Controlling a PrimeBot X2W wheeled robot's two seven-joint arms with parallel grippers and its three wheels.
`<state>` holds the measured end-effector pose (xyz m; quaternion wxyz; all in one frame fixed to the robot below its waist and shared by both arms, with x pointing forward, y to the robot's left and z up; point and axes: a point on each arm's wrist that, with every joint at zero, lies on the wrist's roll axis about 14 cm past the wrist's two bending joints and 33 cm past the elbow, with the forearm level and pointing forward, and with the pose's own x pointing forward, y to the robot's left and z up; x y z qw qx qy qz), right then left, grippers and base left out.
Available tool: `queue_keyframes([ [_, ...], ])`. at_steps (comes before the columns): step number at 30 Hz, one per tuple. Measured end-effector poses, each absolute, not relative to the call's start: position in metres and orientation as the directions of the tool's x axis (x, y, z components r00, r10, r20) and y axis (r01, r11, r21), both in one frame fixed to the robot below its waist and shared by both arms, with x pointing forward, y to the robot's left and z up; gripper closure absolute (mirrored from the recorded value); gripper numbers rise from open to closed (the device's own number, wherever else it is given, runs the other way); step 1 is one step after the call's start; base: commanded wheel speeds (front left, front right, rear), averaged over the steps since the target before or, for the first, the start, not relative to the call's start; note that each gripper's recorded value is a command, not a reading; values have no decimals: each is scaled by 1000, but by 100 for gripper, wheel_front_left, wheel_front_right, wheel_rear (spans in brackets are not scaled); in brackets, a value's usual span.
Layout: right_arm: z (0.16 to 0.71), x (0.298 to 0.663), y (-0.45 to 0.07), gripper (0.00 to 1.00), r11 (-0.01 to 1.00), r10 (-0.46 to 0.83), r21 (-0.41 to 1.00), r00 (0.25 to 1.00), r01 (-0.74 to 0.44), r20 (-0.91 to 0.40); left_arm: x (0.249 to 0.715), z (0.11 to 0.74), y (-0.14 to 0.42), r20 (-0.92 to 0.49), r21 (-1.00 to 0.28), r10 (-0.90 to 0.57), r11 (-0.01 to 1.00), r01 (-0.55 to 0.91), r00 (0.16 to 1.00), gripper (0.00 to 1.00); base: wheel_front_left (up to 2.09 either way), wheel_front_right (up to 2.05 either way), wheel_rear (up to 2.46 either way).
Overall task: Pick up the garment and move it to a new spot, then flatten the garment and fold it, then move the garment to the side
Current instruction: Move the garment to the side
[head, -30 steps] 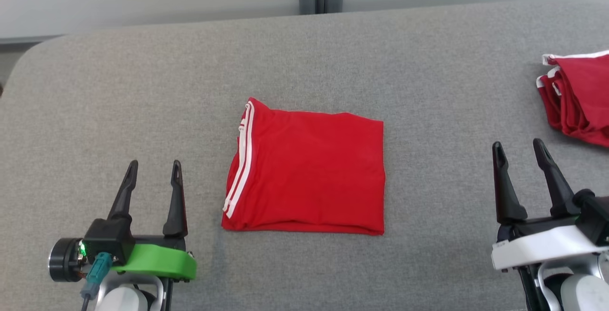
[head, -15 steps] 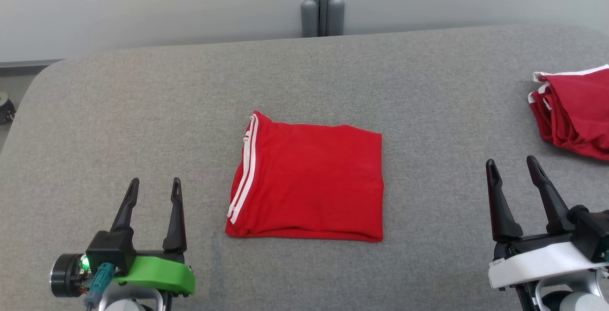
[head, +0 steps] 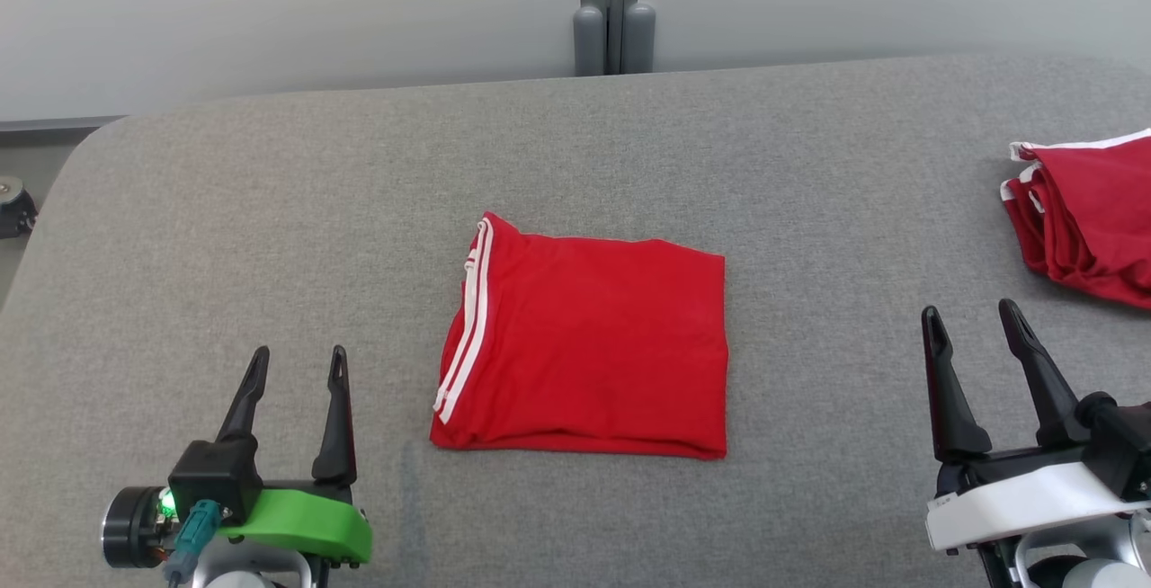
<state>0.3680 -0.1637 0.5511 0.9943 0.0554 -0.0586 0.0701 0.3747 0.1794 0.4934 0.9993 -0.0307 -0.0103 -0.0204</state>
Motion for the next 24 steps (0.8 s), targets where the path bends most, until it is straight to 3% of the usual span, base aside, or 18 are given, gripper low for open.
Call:
queue_keyframes([
  [12,529,384,-165,0,983,140,109,989,-145,50,387,506,180,64,-65,-35,997,39,997,0,0,0,0],
  [24,440,431,-103,0,934,321,219,930,-281,-178,421,515,186,106,-74,8,997,0,994,0,0,0,0],
])
